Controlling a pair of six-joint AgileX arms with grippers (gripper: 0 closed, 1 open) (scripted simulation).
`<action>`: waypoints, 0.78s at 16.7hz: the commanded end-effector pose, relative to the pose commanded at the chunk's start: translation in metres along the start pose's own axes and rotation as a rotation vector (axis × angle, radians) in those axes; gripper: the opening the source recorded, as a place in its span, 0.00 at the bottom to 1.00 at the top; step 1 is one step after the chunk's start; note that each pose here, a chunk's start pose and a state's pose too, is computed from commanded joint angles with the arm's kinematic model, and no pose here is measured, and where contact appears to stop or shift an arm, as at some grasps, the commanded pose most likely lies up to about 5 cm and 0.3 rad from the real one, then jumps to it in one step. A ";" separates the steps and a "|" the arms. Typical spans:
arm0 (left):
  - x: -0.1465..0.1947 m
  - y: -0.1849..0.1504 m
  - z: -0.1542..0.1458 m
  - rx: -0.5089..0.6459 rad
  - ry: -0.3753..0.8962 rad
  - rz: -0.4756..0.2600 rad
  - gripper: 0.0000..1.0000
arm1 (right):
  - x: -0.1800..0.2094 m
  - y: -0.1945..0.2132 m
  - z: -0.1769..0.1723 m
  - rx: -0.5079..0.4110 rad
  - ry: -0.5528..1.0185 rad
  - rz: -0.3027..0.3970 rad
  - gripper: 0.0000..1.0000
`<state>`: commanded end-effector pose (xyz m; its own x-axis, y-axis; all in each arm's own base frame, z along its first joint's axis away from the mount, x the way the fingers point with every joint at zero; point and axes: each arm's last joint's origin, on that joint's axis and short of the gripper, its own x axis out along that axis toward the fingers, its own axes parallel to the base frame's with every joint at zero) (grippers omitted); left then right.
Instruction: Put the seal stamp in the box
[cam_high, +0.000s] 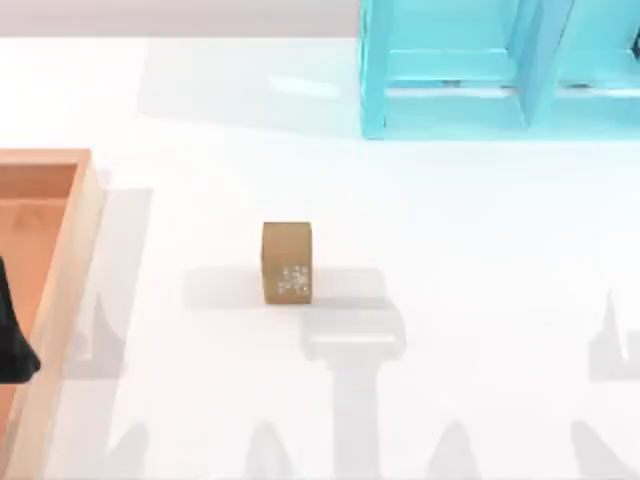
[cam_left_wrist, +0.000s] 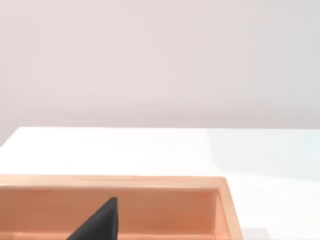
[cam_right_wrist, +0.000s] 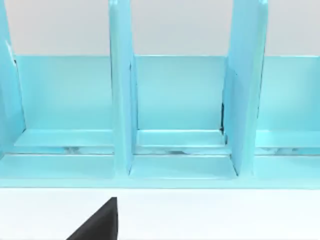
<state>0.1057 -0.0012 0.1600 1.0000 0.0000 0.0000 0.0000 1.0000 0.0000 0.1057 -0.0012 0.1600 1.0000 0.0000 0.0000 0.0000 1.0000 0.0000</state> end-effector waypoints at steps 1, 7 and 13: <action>0.000 0.000 0.000 0.000 0.000 0.000 1.00 | 0.000 0.000 0.000 0.000 0.000 0.000 1.00; 0.004 -0.001 0.002 -0.022 0.187 0.011 1.00 | 0.000 0.000 0.000 0.000 0.000 0.000 1.00; 0.032 -0.007 0.052 -0.101 0.544 0.028 1.00 | 0.000 0.000 0.000 0.000 0.000 0.000 1.00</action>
<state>0.1374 -0.0081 0.2123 0.8554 -0.0004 -0.5179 -0.0529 0.9947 -0.0882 0.1057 -0.0012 0.1600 1.0000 0.0000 0.0000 0.0000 1.0000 0.0000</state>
